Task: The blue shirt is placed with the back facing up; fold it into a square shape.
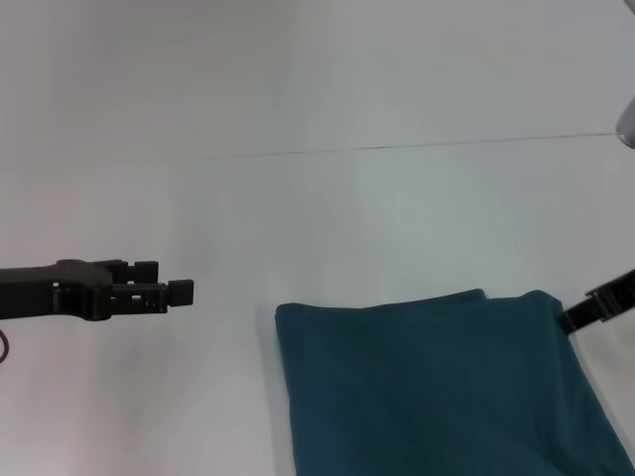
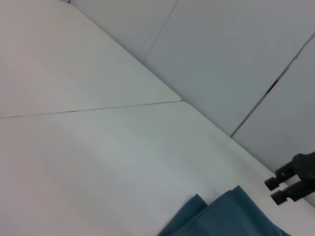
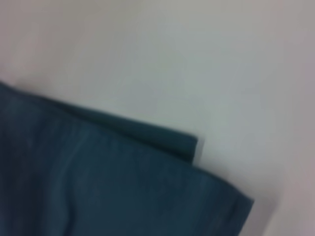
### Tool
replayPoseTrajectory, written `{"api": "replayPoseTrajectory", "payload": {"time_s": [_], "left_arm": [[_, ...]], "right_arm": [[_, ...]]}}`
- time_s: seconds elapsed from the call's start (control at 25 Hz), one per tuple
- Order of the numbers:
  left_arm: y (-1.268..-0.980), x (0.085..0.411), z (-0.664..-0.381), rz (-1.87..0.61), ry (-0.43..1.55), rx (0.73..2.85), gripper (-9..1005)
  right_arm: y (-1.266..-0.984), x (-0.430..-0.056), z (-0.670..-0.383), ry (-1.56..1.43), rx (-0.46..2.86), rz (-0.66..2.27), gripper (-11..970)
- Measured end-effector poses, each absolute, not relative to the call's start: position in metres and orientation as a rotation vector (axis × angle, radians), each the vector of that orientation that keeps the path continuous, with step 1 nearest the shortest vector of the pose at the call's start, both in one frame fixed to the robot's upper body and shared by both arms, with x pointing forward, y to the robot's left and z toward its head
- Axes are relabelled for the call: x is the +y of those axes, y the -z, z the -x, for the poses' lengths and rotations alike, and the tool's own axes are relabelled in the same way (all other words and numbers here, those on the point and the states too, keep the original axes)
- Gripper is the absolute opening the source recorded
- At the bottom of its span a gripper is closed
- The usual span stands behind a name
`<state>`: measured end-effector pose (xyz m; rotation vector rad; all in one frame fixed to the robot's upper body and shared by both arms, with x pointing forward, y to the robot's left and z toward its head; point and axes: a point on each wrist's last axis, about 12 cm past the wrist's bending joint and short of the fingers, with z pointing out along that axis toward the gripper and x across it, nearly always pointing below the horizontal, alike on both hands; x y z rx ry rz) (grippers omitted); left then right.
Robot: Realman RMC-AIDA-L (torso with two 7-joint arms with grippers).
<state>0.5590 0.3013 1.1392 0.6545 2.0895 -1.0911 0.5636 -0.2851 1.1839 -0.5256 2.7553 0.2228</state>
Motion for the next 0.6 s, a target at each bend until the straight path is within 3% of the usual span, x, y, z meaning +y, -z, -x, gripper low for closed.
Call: {"api": "replayPoseTrajectory", "payload": {"time_s": [0.16, 0.36, 0.6], "left_arm": [[-1.139, 0.304, -0.557, -0.647, 1.09, 2.087, 885], [-1.141, 0.309, -0.556, -0.631, 1.074, 2.079, 880], [-1.144, 0.31, -0.558, -0.635, 1.068, 2.073, 873]], "right_arm": [[-1.183, -0.292, -0.549, -0.251, 2.817, 0.522, 577], [-1.174, -0.305, -0.531, -0.334, 2.847, 0.472, 446], [-1.163, -0.317, -0.516, -0.479, 2.827, 0.408, 421]]}}
